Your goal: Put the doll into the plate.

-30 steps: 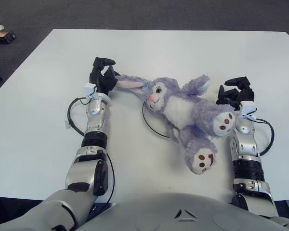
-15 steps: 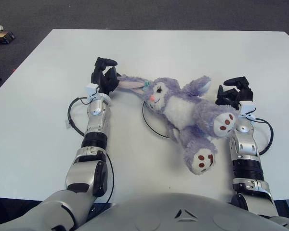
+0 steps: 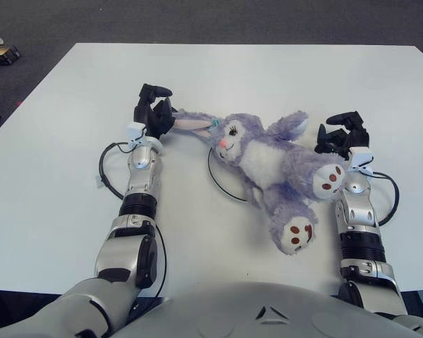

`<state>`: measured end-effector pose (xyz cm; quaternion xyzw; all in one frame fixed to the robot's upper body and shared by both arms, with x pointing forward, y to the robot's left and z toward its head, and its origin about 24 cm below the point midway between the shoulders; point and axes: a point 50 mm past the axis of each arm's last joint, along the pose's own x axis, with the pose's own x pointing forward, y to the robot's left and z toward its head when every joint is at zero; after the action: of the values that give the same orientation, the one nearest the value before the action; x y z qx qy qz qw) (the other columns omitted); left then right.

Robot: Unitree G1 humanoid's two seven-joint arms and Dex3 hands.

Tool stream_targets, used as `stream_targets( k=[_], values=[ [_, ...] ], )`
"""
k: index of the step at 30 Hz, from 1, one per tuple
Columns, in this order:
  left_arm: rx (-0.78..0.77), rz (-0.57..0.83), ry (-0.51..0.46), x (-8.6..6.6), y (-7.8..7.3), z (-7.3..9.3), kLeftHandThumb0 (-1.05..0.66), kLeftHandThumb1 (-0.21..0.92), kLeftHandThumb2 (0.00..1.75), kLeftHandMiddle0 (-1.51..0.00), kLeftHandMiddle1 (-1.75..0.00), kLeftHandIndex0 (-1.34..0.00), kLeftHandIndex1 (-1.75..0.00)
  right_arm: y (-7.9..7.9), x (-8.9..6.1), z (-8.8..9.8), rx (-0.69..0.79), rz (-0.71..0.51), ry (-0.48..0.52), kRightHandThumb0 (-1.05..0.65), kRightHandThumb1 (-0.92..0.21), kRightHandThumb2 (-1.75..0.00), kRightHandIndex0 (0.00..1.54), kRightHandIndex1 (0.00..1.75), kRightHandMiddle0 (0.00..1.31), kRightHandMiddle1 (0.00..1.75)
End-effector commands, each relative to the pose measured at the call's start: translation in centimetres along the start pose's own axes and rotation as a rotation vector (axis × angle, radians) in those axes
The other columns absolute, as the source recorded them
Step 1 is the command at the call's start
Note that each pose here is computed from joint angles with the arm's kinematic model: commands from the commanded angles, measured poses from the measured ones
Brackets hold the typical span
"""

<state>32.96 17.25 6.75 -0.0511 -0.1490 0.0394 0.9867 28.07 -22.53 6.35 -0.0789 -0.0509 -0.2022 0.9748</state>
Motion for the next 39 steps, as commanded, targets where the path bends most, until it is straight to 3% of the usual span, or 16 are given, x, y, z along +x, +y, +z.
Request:
stream_targets(
  k=[1,39],
  values=[
    [0.001,0.022,0.077,-1.82,0.38,-1.97,-0.36,0.80,0.67,-0.80,-1.75,-0.29,-1.73,-0.07,-0.37,-0.83,0.007,-0.001,0.027,-0.01,-0.39,-1.18,0.63,1.61,0.39,1.68],
    [0.015,0.019,0.070,-1.83,0.28,-1.84,-0.36,0.81,0.63,-0.80,-1.75,-0.29,-1.72,-0.10,-0.21,-0.74,0.007,-0.002,0.026,-0.01,-0.39,-1.17,0.64,1.59,0.39,1.69]
  ],
)
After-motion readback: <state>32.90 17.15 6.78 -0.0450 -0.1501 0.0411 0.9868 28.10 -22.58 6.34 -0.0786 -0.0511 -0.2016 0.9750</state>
